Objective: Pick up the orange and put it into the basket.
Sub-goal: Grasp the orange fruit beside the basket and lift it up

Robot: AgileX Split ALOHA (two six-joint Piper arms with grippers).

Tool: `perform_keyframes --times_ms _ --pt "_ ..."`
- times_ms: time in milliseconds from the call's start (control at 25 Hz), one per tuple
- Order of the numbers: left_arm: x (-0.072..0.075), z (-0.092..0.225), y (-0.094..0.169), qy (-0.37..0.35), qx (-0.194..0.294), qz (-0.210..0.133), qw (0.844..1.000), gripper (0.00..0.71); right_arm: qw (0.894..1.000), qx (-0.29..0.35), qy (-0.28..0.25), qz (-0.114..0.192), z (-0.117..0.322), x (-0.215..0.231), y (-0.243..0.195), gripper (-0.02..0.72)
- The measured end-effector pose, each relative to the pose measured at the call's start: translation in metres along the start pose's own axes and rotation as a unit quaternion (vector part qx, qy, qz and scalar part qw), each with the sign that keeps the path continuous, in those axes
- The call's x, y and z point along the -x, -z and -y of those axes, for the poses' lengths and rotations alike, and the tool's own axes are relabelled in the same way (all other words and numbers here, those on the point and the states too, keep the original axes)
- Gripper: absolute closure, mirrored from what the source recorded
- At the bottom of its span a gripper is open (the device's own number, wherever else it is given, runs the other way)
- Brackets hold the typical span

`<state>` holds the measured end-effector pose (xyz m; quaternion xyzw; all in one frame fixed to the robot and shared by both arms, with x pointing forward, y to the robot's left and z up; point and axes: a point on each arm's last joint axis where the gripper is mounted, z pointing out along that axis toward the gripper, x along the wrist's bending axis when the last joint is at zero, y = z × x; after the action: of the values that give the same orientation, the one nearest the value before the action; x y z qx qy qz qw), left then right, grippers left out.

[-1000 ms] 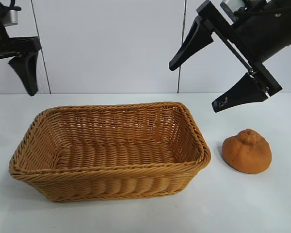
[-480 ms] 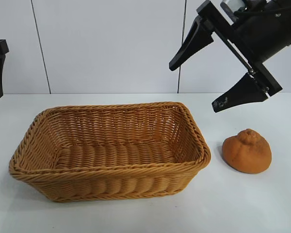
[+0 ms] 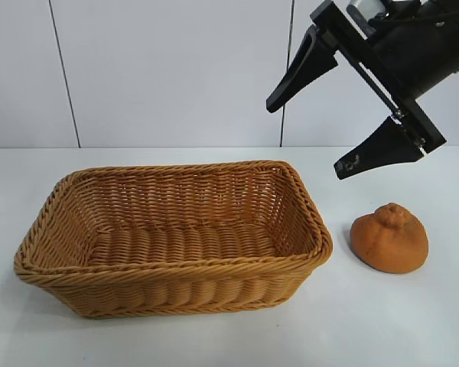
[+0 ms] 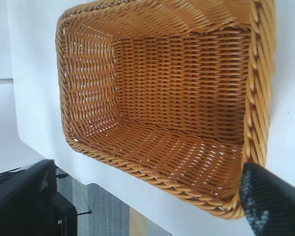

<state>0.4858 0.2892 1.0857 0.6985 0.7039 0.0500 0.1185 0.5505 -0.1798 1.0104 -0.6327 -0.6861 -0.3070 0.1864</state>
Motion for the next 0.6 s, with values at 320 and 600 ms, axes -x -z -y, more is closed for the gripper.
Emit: perform_keyframes --times_ms 320,600 --pt "-0.002 0.099 0.013 -0.003 0.049 0.001 0.999 0.080 1.000 -0.001 -0.001 -0.001 0.000 0.000 0.000 0.010" --pt "-0.006 0.163 0.001 -0.004 0.142 0.003 0.990 0.080 1.000 -0.001 -0.001 -0.001 0.000 0.000 0.000 0.010"
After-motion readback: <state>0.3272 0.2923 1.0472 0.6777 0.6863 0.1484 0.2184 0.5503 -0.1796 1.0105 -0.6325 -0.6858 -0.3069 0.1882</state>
